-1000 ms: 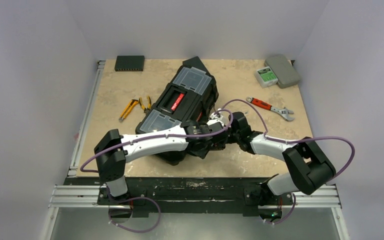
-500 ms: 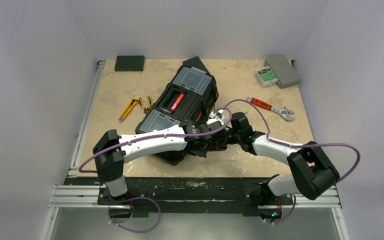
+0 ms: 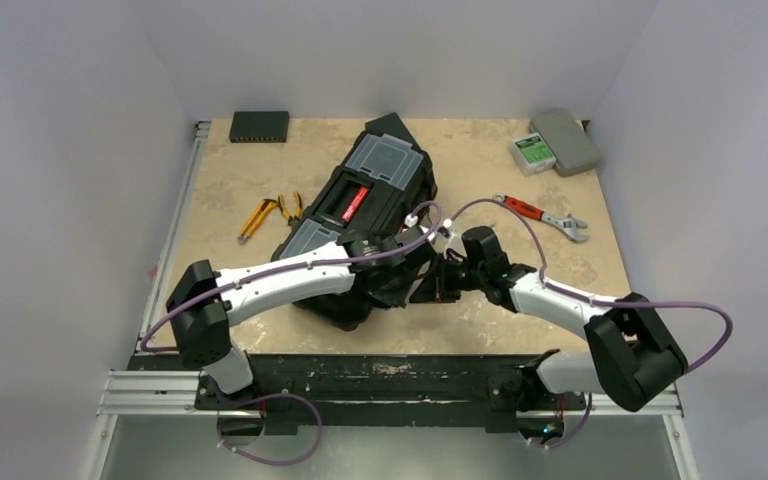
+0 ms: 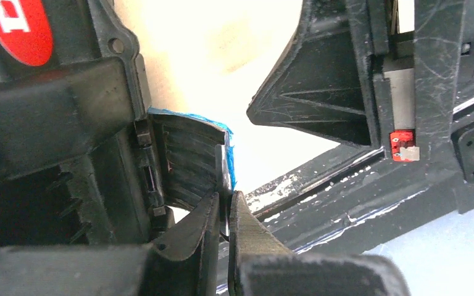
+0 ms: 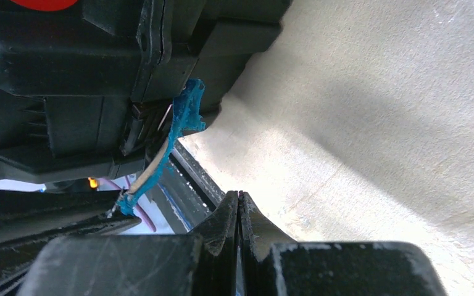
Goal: Pack the tool kit
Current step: Close the toolbox at the center of the board.
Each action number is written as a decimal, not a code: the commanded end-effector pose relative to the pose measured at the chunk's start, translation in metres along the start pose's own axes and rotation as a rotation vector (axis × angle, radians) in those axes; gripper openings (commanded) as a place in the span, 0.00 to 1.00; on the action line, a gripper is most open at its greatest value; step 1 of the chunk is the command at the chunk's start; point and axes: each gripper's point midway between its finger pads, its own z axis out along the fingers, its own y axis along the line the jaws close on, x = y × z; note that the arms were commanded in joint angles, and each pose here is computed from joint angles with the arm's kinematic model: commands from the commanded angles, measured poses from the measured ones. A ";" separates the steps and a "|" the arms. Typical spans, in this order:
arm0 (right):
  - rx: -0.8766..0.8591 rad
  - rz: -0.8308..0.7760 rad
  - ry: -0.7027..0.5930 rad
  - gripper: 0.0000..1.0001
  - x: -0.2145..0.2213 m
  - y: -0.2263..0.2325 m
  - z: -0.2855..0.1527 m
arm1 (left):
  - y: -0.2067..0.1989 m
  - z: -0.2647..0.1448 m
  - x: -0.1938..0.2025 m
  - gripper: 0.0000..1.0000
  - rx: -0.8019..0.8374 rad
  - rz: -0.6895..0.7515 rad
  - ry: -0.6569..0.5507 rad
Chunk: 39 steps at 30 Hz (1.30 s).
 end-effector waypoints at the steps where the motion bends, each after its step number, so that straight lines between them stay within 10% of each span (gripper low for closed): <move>1: 0.013 -0.037 -0.046 0.00 -0.009 0.004 -0.006 | 0.003 -0.019 -0.006 0.00 0.085 -0.010 -0.037; 5: 0.020 -0.041 -0.073 0.06 -0.009 0.003 -0.010 | 0.010 -0.031 -0.009 0.00 0.103 -0.029 -0.065; 18: -0.080 -0.068 -0.294 0.83 -0.006 0.012 -0.037 | 0.023 -0.050 -0.016 0.00 0.077 -0.039 -0.098; 39: -0.224 -0.069 -0.410 0.94 -0.013 0.033 -0.044 | 0.016 -0.065 -0.025 0.00 0.155 -0.052 -0.119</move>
